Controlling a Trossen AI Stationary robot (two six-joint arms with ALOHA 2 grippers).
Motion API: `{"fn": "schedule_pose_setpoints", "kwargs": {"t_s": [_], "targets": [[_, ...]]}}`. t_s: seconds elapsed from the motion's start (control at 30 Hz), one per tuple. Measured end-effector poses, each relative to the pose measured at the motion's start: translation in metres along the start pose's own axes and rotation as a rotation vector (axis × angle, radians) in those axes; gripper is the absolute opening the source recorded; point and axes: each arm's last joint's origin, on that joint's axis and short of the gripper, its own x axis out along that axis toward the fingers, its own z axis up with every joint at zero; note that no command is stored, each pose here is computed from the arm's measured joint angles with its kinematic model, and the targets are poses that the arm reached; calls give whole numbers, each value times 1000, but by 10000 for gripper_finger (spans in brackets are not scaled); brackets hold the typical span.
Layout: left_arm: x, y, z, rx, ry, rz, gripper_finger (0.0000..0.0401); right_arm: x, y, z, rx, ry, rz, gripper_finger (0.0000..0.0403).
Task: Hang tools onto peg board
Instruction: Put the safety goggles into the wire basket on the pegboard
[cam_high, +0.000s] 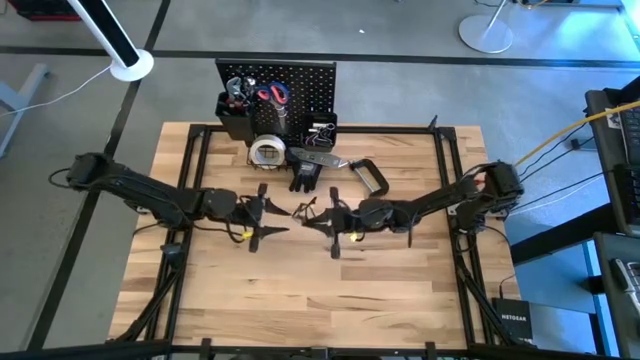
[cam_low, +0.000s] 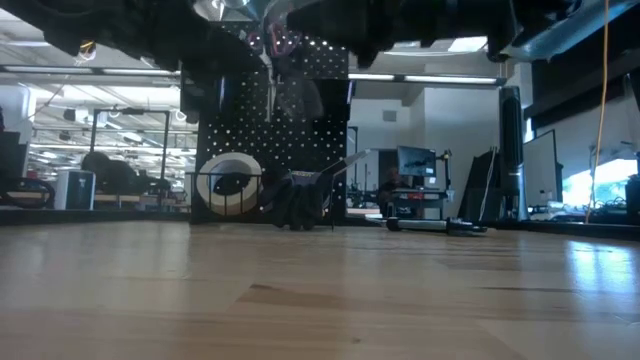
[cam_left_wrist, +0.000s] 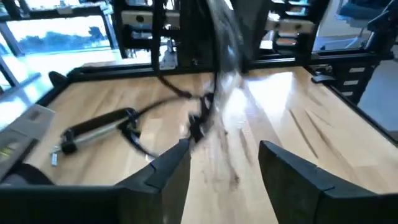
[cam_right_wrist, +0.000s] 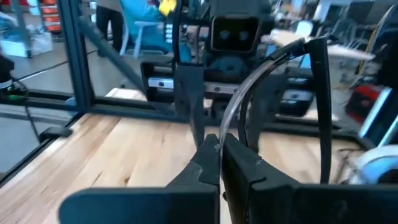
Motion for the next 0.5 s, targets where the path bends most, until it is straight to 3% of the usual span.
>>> {"fn": "schedule_pose_setpoints", "kwargs": {"t_s": [0.17, 0.5], "targets": [[-8, 4, 5, 31, -8, 13, 176, -11, -2, 13, 9, -124, -1, 5], [11, -3, -5, 52, -24, -4, 171, 0, -8, -14, 132, -240, 126, 3]]}}
